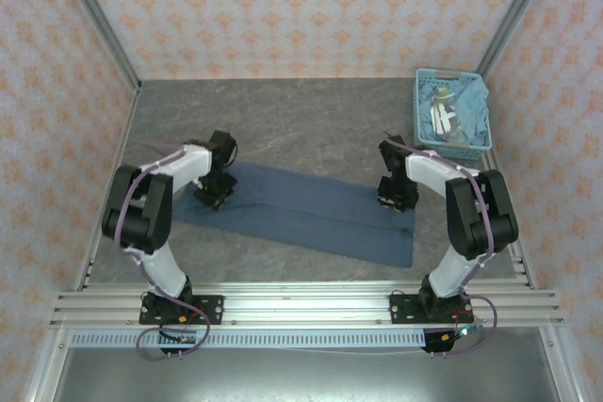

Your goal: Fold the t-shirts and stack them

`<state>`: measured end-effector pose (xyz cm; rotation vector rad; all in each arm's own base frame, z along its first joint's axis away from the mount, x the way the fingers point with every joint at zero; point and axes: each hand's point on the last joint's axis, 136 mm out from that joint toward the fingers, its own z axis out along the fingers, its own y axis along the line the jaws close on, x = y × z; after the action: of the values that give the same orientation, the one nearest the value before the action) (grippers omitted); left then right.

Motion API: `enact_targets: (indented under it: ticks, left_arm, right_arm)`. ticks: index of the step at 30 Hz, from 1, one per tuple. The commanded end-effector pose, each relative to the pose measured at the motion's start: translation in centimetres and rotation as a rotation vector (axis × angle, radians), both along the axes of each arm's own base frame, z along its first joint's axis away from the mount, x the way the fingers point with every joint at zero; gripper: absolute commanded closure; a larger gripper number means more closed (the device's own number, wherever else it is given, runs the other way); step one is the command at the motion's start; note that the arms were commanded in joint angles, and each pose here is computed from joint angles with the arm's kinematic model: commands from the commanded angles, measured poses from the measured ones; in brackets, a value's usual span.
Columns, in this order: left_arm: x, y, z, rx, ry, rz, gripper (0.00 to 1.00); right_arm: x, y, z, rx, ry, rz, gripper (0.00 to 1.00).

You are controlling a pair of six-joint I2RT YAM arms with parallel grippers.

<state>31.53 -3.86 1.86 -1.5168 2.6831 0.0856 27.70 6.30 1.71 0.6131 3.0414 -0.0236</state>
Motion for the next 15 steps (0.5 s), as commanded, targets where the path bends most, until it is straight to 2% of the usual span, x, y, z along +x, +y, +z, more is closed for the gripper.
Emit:
enact_targets:
  ticks: [1,8,11,15]
  left_arm:
    - [5.2,0.6,-2.2,0.049,-0.011,-0.052,0.79]
    - [19.6,-4.8,-1.3,-0.018,-0.231,-0.125,0.77]
    - [24.9,-9.1,-1.5,-0.125,-0.355,-0.154,0.76]
    - [30.3,-14.9,-1.5,-0.279,-0.499,-0.178,0.75]
  right_arm:
    - [-3.5,-1.2,-1.1,-0.064,0.098,-0.049,0.8]
    - [-9.0,3.6,-2.2,0.058,0.138,-0.159,0.8]
    - [-9.8,7.0,-2.0,0.17,0.103,-0.222,0.79]
    - [-9.6,11.4,-1.8,0.281,0.084,-0.275,0.78]
